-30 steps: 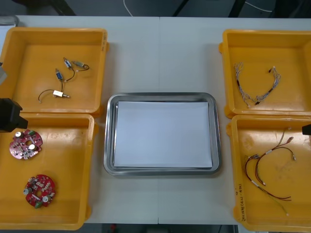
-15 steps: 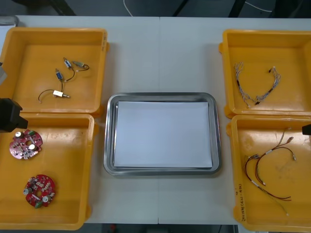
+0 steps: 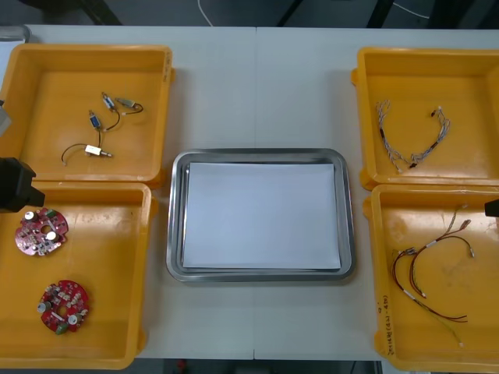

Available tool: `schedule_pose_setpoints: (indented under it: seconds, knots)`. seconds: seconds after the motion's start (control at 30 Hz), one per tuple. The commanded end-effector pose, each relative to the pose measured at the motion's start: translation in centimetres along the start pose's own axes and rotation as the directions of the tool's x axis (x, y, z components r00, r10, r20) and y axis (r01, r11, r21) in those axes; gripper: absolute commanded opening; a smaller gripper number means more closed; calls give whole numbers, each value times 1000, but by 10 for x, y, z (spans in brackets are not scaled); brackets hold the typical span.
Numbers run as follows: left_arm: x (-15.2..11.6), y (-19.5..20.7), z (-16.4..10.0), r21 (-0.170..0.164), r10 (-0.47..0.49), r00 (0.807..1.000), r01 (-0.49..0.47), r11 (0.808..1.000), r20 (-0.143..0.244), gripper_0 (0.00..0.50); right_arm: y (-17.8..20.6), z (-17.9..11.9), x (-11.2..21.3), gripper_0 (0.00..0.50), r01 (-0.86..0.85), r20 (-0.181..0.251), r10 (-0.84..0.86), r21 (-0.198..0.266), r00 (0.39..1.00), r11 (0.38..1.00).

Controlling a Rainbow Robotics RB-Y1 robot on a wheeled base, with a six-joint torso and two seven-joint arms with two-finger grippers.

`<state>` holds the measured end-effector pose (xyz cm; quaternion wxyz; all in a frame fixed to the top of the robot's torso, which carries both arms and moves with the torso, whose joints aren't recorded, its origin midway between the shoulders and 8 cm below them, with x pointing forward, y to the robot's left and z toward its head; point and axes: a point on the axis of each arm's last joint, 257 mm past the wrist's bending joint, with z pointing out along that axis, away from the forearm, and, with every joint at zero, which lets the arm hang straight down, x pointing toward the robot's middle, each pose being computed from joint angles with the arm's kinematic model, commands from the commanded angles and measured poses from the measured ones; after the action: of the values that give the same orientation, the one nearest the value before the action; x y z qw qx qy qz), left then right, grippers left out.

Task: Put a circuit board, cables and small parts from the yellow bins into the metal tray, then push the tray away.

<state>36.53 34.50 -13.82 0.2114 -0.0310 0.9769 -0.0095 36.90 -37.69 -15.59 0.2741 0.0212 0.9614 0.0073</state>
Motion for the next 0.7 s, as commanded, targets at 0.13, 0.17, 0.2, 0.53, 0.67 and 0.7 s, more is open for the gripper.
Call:
schedule_pose_setpoints:
  seconds: [0.13, 0.17, 0.2, 0.53, 0.67, 0.7]
  knots:
    - [-2, 18, -11, -53, 75, 997, -74, 996, 14, 500, -4, -7, 2, 500, 85, -5, -84, 31, 996, 996]
    - [-2, 18, -11, -53, 75, 997, -74, 996, 14, 500, -4, -7, 2, 500, 85, -5, -84, 31, 996, 996]
    - [-2, 18, -11, -53, 75, 997, -74, 996, 14, 500, -4, -7, 2, 500, 85, -5, -84, 31, 996, 996]
    - [-2, 18, -11, -53, 75, 997, -74, 996, 14, 500, -4, -7, 2, 500, 85, -5, -84, 31, 996, 996]
    - [-2, 18, -11, -53, 75, 997, -74, 996, 14, 500, -4, -7, 2, 500, 85, -5, -84, 31, 996, 996]
    - [-2, 18, -11, -53, 75, 997, -74, 996, 14, 500, -4, -7, 2, 500, 85, -5, -84, 31, 996, 996]
